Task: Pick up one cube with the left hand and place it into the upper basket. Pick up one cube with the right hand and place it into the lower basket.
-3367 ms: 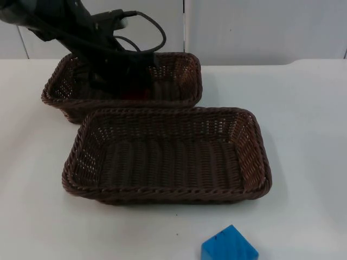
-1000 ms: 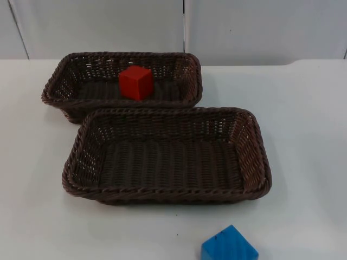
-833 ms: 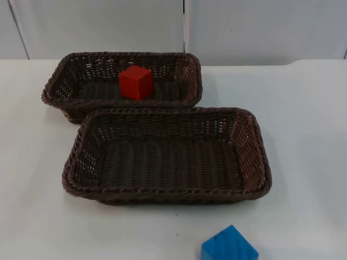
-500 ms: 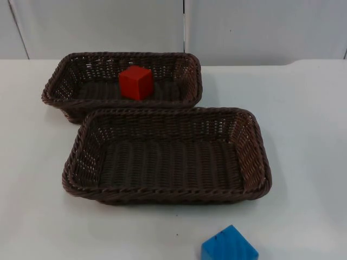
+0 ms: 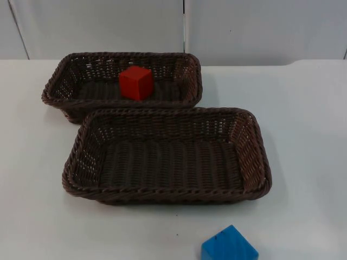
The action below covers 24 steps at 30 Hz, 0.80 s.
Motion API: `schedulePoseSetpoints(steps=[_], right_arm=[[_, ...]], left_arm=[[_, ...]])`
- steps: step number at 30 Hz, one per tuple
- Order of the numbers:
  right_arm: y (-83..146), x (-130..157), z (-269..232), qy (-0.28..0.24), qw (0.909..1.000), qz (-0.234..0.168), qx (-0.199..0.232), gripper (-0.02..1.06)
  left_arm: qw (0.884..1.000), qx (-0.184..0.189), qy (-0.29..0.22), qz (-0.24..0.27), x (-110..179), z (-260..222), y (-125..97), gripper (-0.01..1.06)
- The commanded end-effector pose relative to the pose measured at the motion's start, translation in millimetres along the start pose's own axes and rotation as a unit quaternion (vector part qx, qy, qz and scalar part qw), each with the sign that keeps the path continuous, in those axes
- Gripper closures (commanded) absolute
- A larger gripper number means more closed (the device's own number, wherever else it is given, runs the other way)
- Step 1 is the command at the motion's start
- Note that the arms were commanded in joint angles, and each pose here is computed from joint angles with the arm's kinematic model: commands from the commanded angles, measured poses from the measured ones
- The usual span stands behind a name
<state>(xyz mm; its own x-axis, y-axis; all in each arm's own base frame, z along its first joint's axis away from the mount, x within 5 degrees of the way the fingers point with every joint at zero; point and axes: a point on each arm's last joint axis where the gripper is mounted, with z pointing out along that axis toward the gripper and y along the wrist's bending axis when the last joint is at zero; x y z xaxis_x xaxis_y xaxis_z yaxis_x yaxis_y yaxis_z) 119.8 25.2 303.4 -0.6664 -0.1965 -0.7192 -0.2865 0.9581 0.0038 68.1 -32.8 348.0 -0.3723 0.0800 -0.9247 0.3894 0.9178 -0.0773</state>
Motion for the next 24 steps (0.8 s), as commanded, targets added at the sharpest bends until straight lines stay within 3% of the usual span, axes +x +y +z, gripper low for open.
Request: schedulePoseSetpoints(steps=[1, 17, 24], right_arm=[[0.5, 1.7, -0.8, 0.010, 0.9999, -0.002, -0.004, -0.01], [6.4, 6.4, 3.0, 0.050, 0.9979, -0.004, -0.041, -0.01], [15.4, 2.9, 12.7, 0.065, 0.9923, -0.009, -0.105, -0.01]], left_arm=[[1.000, -0.005, 0.000, 0.005, 1.3, -0.9, 1.0, 0.00], [1.000, -0.013, 0.004, 0.016, 2.1, -1.0, 2.3, 0.00], [1.000, -0.013, 0.011, 0.017, 3.3, -1.0, 2.3, 0.00]])
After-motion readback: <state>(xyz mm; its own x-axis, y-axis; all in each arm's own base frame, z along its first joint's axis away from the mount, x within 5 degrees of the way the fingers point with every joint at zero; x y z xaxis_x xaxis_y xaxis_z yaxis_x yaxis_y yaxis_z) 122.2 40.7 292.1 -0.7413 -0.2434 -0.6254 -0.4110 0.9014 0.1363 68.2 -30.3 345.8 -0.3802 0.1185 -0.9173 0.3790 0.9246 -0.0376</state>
